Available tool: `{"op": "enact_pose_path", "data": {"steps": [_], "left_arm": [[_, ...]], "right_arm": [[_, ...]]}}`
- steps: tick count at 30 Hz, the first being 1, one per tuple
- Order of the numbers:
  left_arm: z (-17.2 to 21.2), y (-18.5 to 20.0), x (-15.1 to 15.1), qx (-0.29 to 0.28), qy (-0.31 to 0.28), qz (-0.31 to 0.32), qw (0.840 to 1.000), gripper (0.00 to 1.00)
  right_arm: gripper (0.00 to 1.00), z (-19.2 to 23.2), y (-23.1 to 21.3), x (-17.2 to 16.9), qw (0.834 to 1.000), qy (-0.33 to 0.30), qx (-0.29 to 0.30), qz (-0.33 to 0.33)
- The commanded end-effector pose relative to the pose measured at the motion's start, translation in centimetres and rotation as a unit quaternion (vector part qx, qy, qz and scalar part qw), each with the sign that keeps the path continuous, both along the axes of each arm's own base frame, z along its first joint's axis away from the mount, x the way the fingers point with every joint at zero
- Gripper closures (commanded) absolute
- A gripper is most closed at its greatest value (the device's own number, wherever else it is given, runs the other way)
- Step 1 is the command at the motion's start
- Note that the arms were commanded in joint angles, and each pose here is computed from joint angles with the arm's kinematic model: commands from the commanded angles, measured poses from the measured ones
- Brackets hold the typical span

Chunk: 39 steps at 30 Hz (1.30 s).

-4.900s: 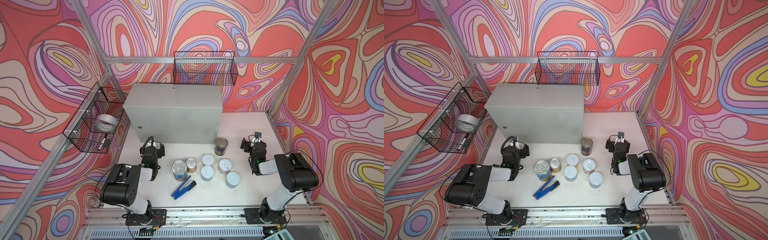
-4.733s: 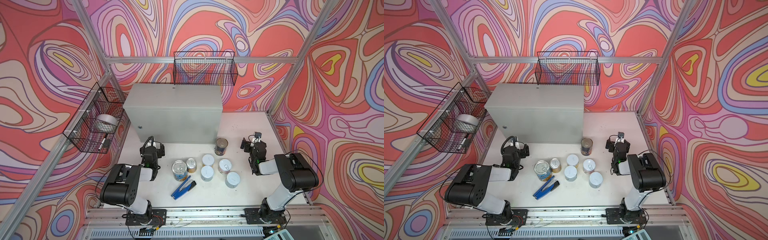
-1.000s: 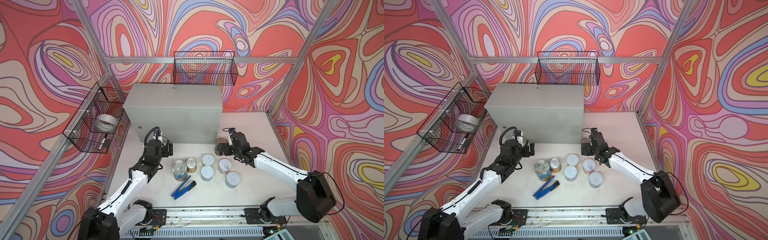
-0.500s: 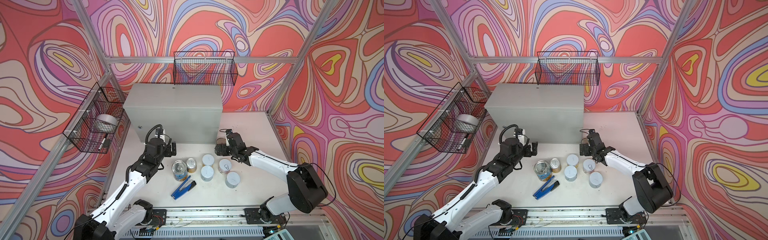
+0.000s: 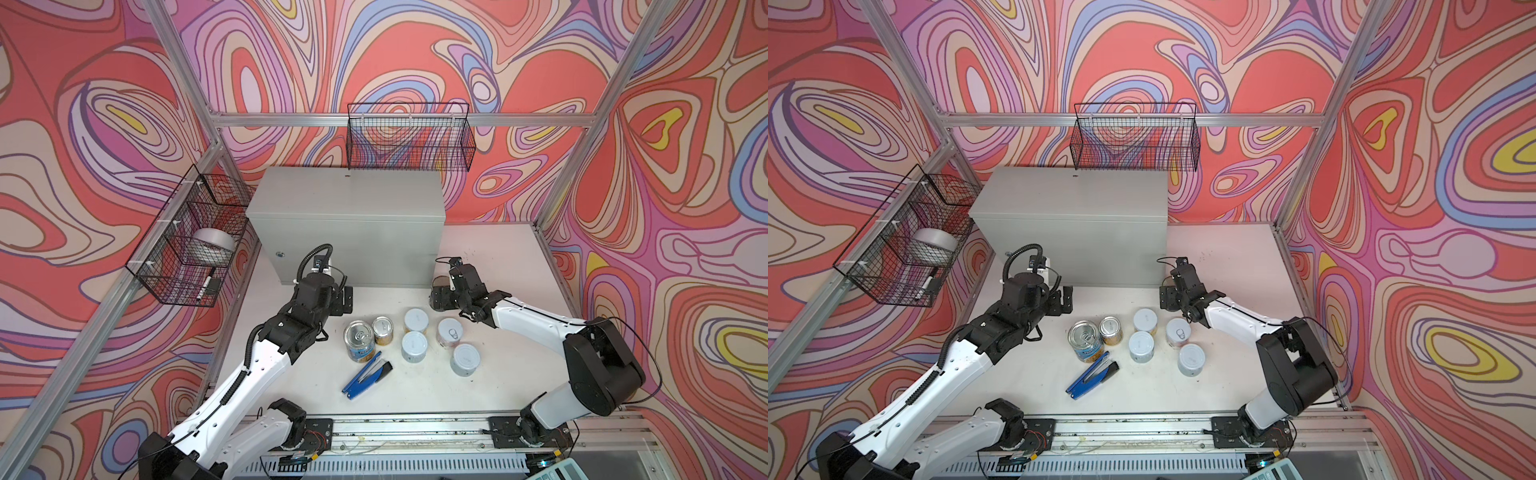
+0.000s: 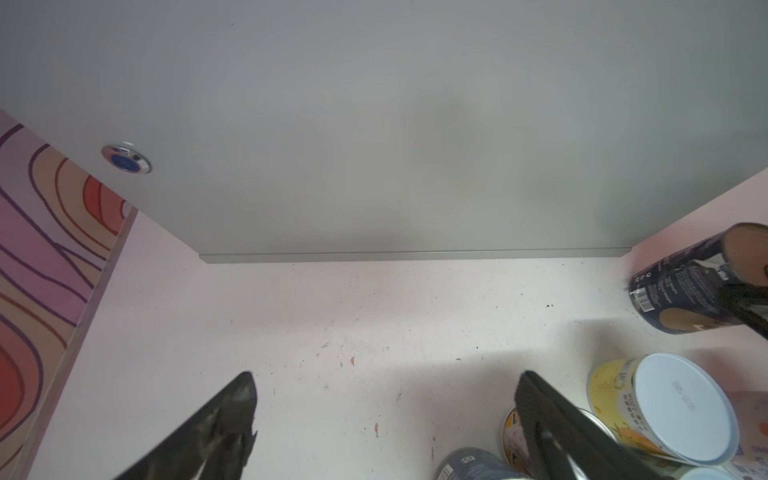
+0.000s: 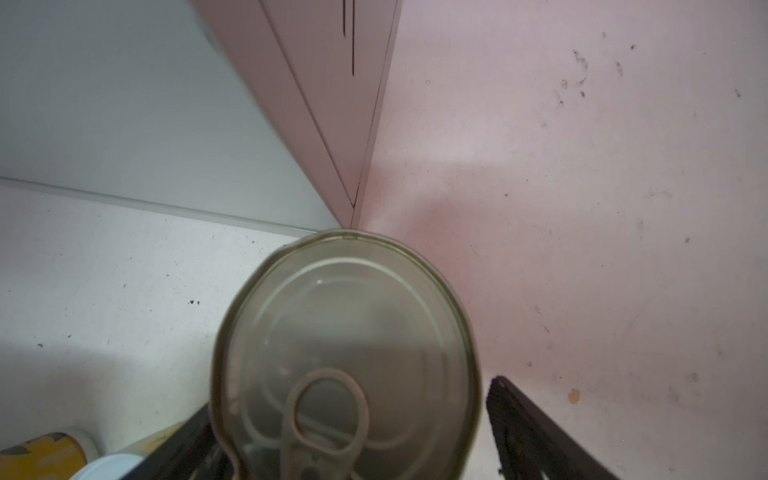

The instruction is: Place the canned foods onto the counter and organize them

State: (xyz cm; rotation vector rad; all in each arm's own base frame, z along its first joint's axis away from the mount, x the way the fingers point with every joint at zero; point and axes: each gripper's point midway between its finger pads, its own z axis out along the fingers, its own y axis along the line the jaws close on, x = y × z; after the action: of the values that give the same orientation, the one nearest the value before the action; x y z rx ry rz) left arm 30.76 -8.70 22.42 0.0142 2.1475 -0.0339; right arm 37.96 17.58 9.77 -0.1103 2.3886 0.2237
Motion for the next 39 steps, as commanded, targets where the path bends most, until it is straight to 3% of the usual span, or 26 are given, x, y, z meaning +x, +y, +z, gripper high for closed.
{"op": "enact_pose_path", "data": {"steps": [1,12,15,21,28,39], "left_arm": [[0.3,1.3,-0.7,0.015,-0.002,0.024,1.0,0.0],[0.2,3.5,0.1,0.067,-0.011,0.083,0.994,0.0],[0.2,3.6,0.3,0.079,-0.006,0.085,0.993,0.0],[0.4,3.3,0.3,0.075,-0.005,0.078,0.994,0.0],[1.5,3.9,-0.2,0.062,-0.035,0.09,0.993,0.0],[1.8,3.2,0.0,0.052,-0.005,0.083,0.995,0.0]], "right_arm": [[0.13,0.8,0.8,1.5,1.0,-0.018,-0.001,0.004],[0.19,0.4,1.2,2.0,1.0,-0.014,-0.004,0.01],[0.25,0.2,1.0,1.9,1.0,-0.014,-0.008,0.007],[0.38,0.8,1.3,1.8,1.0,-0.018,0.001,0.013],[0.44,1.8,1.2,1.6,0.999,-0.027,0.018,0.003],[0.45,4.6,1.5,1.7,0.997,-0.055,0.05,-0.001]]}}
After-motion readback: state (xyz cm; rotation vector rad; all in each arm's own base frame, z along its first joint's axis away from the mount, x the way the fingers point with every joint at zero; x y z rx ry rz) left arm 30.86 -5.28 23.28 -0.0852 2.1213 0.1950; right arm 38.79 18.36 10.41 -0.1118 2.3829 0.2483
